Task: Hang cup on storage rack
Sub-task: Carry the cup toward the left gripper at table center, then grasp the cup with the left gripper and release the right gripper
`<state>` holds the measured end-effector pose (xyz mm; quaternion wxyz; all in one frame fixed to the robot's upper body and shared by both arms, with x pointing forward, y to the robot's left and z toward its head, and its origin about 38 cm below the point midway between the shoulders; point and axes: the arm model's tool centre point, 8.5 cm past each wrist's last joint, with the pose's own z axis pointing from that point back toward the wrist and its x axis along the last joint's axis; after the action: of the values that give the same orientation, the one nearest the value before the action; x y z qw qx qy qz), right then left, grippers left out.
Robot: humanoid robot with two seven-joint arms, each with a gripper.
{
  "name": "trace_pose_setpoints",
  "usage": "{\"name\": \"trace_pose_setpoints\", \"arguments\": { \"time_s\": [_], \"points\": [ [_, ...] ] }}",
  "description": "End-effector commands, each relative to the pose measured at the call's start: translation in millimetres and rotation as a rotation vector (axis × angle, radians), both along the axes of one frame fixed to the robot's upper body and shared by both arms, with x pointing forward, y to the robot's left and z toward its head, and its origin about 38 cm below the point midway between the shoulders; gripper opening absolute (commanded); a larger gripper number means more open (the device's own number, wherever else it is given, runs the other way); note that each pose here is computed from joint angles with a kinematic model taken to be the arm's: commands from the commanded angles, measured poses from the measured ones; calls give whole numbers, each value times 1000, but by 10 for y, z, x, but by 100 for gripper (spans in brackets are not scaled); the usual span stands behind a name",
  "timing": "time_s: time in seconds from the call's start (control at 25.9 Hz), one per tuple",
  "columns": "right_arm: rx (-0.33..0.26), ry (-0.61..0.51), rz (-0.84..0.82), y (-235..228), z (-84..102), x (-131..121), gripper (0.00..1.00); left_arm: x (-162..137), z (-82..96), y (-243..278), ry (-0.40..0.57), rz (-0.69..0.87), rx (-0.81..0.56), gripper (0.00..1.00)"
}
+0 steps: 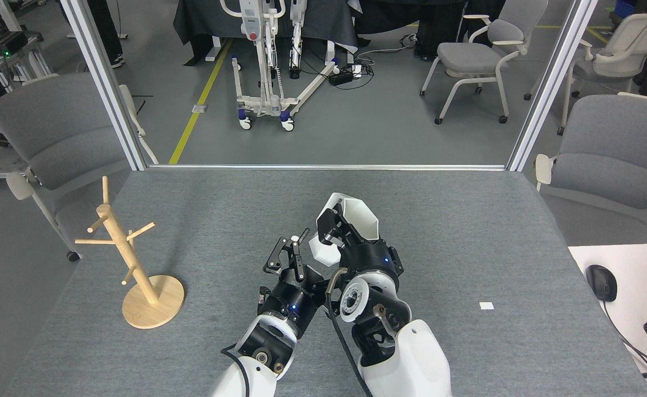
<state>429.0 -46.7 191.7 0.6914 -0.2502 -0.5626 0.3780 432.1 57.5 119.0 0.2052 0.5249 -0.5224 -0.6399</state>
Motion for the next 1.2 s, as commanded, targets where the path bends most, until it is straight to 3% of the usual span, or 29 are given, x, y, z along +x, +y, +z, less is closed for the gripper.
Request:
{"name": "trace_pose_setpoints", "arguments": {
  "time_s": [0.0,0.46,0.5,0.58,0.7,0.73,0.85,0.97,1.01,1.08,1.16],
  "points": [
    [4,-2,5,52,4,-17,0,10,10,10,-3,0,2,99],
    [-13,12,23,221,-106,-150,0,156,239,82,-59,16,1,98],
    [-14,11,22,228,-105,-155,0,152,227,76,-55,15,1,93],
    [-24,5,18,218,-102,-152,0,137,212,74,-52,11,5,64],
    [-25,4,20,220,-99,-149,0,106,219,125,-56,-15,28,5],
    [-25,4,20,220,-99,-149,0,95,210,142,-49,-32,40,0],
    [-28,-1,23,224,-95,-148,0,92,213,152,-47,-42,46,0],
    [-32,-8,20,217,-94,-144,15,100,220,163,-44,-45,44,0],
    [-33,-15,17,214,-88,-142,24,109,223,184,-43,-39,41,0],
    [-34,-32,4,201,-74,-132,59,114,224,196,-41,-37,39,0],
    [-38,-61,-19,175,-52,-121,83,114,225,198,-41,-39,38,0]
  ]
}}
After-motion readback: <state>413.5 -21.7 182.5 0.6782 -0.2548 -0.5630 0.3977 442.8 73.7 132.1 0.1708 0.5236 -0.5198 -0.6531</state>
